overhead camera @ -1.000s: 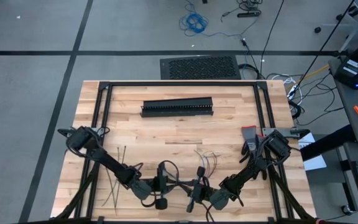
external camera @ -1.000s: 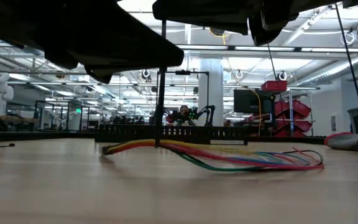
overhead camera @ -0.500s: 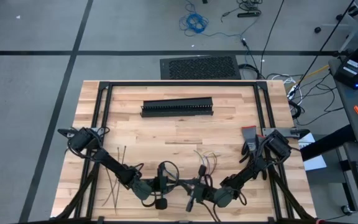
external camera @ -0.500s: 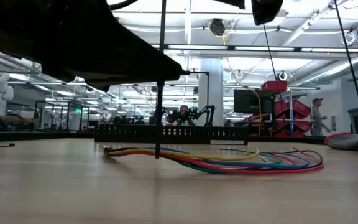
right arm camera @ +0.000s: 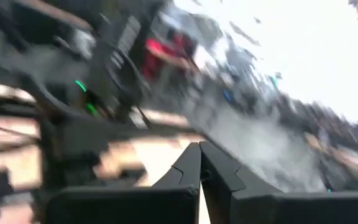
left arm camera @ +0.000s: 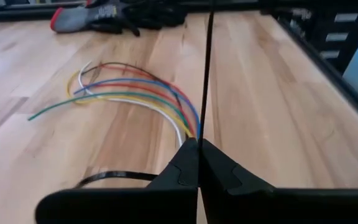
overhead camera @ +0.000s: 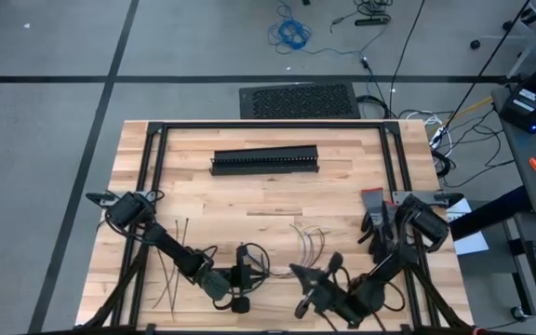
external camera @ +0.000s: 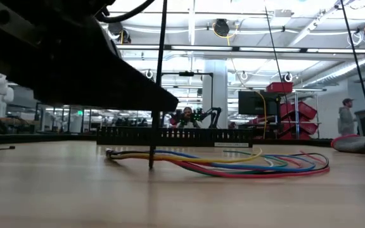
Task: Ziptie cables
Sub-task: Wrap the zip tie around the cable wires
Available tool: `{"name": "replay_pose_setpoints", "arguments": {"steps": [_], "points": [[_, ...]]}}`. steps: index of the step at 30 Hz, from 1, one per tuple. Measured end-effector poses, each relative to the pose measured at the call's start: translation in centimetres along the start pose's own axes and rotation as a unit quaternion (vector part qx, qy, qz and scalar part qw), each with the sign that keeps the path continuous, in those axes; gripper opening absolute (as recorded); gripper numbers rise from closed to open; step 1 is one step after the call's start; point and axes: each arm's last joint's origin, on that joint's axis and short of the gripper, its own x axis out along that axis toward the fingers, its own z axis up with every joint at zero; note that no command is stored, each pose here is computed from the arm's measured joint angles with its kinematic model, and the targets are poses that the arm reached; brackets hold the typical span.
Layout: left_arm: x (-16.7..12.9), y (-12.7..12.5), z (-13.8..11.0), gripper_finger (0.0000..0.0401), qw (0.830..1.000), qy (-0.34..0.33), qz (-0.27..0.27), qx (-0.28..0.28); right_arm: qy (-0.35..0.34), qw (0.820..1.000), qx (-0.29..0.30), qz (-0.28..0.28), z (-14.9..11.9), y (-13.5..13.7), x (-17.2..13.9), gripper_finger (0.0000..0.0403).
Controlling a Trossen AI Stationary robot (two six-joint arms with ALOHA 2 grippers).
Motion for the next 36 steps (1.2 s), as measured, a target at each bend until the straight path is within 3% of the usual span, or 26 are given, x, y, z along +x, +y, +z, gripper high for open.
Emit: {"name": "replay_pose_setpoints", "arguments": {"steps": [4, 9, 15, 18, 21, 27, 36], "points": [[0.0, 0.0, 0.0, 0.0004, 1.0, 0.001, 0.001, 0.003, 0.018, 1.0, 0.021, 0.004, -0.8, 0.5, -1.6, 0.0], [0.0, 0.0, 0.0, 0.0004, 1.0, 0.0, 0.001, 0.015, -0.015, 0.992, 0.094, 0.081, -2.1, 1.6, -3.3, 0.0037], [0.0, 0.1, 0.0, 0.0004, 1.0, 0.001, 0.003, 0.016, 0.02, 0.977, 0.14, 0.158, -5.4, 2.8, -0.7, 0.013], [0.1, 0.1, 0.1, 0.0004, 1.0, 0.001, 0.004, 0.015, 0.054, 0.962, 0.166, 0.211, -6.6, 3.1, 1.2, 0.0154], [0.1, 0.2, 0.1, 0.0004, 1.0, 0.0, 0.005, 0.008, 0.07, 0.947, 0.193, 0.248, -6.9, 3.0, 3.3, 0.0149], [0.1, 0.1, 0.2, 0.0004, 1.0, -0.001, 0.004, -0.009, 0.091, 0.954, 0.188, 0.217, -7.8, 2.3, 6.0, 0.0106], [0.0, -0.1, 0.2, 0.0004, 1.0, -0.001, -0.005, -0.016, 0.083, 0.958, 0.171, 0.214, -7.6, 2.6, 4.7, 0.0088]]}}
